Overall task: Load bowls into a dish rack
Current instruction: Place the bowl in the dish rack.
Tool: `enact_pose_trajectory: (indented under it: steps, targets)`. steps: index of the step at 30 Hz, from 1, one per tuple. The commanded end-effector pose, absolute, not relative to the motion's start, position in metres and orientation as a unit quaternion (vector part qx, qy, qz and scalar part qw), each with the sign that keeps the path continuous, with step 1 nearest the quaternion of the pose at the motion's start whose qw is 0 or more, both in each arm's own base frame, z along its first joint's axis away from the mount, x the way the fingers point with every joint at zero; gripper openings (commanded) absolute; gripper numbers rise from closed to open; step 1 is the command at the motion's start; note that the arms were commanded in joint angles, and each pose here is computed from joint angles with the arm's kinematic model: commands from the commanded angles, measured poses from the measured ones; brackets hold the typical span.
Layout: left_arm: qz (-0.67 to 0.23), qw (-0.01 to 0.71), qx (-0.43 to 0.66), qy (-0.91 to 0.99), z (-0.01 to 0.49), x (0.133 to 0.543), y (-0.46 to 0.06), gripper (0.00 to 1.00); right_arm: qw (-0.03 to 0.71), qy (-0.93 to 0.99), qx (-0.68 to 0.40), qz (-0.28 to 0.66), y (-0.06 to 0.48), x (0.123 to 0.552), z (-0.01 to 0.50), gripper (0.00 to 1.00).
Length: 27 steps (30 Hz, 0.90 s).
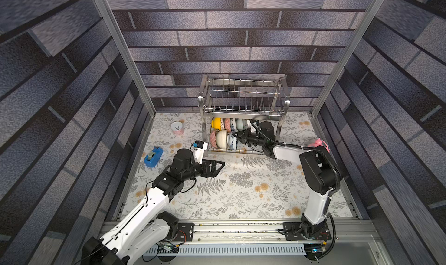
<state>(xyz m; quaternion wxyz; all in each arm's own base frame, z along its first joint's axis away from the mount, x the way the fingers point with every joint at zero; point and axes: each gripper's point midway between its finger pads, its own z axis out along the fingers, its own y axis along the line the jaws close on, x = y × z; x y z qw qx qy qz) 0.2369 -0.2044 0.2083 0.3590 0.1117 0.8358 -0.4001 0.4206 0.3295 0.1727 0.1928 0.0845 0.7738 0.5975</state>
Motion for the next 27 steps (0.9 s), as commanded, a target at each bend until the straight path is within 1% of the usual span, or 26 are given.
enact_pose_trajectory:
  steps: [1, 10, 11, 19, 27]
  targets:
    - [-0.401, 0.356, 0.113, 0.837, 0.206, 0.233, -0.201, 0.99, 0.221, 0.74, 0.06, 0.632, 0.334, 0.434, 0.204, 0.0]
    - [-0.4, 0.354, 0.112, 0.838, 0.207, 0.234, -0.201, 1.0, 0.215, 0.712, 0.05, 0.667, 0.341, 0.439, 0.206, 0.0]
    - [-0.4, 0.354, 0.112, 0.838, 0.207, 0.234, -0.201, 1.0, 0.205, 0.715, 0.055, 0.666, 0.343, 0.441, 0.193, 0.0]
    - [-0.399, 0.353, 0.112, 0.839, 0.207, 0.234, -0.201, 1.0, 0.191, 0.696, 0.059, 0.69, 0.348, 0.445, 0.186, 0.0]
    - [-0.398, 0.35, 0.11, 0.841, 0.204, 0.233, -0.2, 1.0, 0.183, 0.701, 0.066, 0.686, 0.347, 0.444, 0.171, 0.0]
